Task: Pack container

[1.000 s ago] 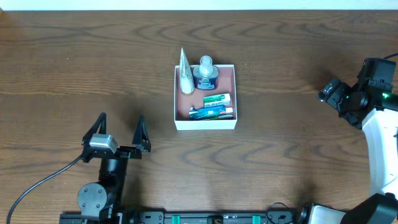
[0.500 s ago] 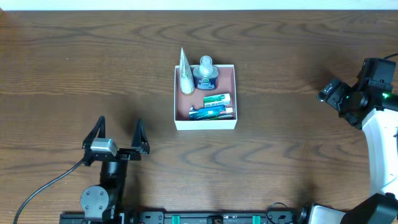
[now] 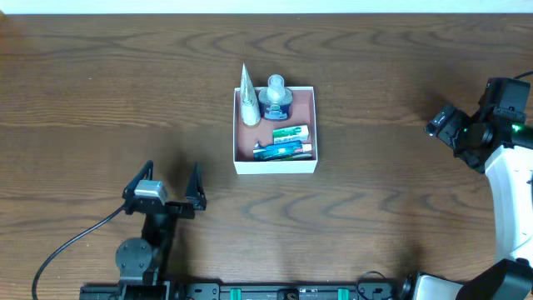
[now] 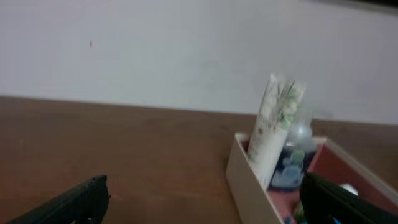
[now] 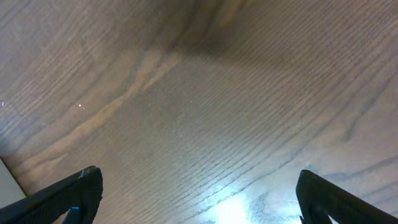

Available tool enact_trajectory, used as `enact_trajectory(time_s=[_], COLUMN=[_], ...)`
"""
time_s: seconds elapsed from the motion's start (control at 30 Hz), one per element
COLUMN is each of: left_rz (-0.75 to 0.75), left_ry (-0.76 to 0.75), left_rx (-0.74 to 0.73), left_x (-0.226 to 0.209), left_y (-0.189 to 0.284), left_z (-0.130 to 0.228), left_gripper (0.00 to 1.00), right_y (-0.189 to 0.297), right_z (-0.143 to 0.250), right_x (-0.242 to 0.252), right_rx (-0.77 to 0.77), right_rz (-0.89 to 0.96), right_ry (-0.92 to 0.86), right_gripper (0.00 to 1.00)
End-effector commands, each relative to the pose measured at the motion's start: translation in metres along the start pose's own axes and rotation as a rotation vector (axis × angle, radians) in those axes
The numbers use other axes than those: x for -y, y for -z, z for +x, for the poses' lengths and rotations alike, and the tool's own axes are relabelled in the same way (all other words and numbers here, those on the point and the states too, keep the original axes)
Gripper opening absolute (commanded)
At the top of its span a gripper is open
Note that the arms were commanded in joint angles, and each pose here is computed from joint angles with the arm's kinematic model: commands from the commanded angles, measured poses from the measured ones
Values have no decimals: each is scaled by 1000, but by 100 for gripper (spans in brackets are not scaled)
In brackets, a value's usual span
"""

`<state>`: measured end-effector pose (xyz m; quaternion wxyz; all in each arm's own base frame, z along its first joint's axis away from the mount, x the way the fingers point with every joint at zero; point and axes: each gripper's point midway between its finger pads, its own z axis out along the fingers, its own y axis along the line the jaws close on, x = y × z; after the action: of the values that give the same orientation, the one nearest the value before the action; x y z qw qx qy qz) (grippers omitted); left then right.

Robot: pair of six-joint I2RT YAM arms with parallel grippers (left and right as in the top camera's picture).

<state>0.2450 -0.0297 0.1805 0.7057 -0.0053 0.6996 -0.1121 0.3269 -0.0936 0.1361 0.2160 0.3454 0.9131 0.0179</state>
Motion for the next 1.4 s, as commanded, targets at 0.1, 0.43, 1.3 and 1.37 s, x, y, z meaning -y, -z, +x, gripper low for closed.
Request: enact_trajectory(time_s=[0.1, 0.43, 1.3, 1.37], left_rz=[-24, -42, -42, -42], left_ry=[2, 8, 8, 8], left_rx=[-92, -161, -161, -161], left_x=[-6, -9, -9, -9], left_y=[2, 4, 4, 4], left_z=[23, 40, 40, 40], left_gripper=[98, 98, 98, 98], right_y=[5, 5, 5, 5], right_z=[-6, -6, -6, -6], right_x=[1, 1, 1, 1], right_rx=[23, 23, 23, 23], right_rz=[3, 3, 3, 3], right_ry=[-15, -15, -15, -15], right_gripper=[99, 99, 99, 99])
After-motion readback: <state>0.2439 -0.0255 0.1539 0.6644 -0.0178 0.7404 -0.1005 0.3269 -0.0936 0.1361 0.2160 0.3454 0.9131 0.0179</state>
